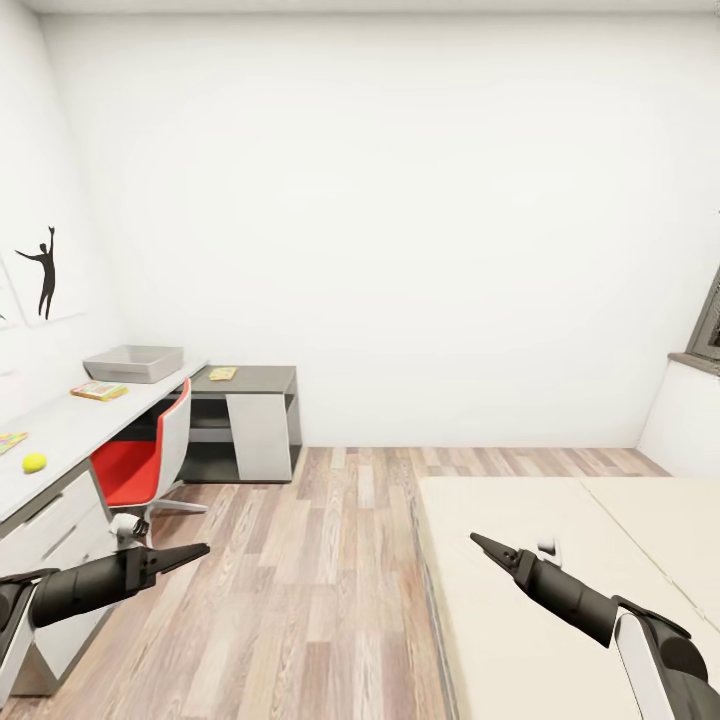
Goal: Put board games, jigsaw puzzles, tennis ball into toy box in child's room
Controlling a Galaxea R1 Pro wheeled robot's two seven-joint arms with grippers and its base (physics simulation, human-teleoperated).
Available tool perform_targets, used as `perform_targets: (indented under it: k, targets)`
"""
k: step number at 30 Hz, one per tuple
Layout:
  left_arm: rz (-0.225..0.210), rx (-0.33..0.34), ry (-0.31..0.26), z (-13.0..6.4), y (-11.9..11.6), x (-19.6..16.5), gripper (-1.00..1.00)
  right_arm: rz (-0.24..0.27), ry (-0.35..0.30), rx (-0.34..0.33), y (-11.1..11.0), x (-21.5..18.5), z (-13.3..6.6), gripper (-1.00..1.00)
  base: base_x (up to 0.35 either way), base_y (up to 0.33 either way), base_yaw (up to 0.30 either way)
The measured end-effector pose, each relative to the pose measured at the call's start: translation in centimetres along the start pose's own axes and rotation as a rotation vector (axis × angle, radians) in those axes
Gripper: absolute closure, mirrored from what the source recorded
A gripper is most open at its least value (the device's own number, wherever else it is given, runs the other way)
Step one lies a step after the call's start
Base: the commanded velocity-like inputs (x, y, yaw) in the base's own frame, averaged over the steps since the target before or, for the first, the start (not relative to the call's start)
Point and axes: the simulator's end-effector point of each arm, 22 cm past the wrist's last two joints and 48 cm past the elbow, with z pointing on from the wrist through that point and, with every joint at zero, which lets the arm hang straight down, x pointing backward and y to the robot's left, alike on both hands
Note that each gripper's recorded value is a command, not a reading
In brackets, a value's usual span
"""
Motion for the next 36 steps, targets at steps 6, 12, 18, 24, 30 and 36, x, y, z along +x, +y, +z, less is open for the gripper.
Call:
perform_targets:
  k: [6, 12, 18, 24, 30, 36]
  targets:
    - [0.001, 0.001, 0.0, 0.0, -0.03, -0.01, -1.0, 0.0, 0.0, 0.0, 0.0, -0.02, -0.01, -1.0, 0.0, -0.255, 0.0]
    - [0.001, 0.001, -0.002, -0.06, -0.03, -0.07, -1.0, 0.001, 0.0, 0.0, -0.01, -0.01, -0.02, -1.0, 0.0, -0.255, 0.0]
    - [0.001, 0.001, -0.004, -0.1, -0.05, -0.11, -1.0, 0.002, 0.001, 0.001, -0.02, 0.0, -0.03, -1.0, 0.0, -0.255, 0.0]
    - [0.001, 0.002, -0.004, -0.11, -0.06, -0.11, -1.0, 0.003, 0.002, 0.002, -0.05, 0.06, 0.02, -1.0, 0.0, -0.255, 0.0]
    - [0.004, 0.002, -0.005, -0.14, -0.13, -0.18, -1.0, 0.003, 0.004, 0.003, -0.08, 0.11, 0.05, -1.0, 0.0, -0.151, 0.0]
    - [0.007, 0.002, -0.006, -0.15, -0.22, -0.23, -1.0, 0.002, 0.004, 0.005, -0.07, 0.1, 0.04, -1.0, 0.0, -0.033, -0.042]
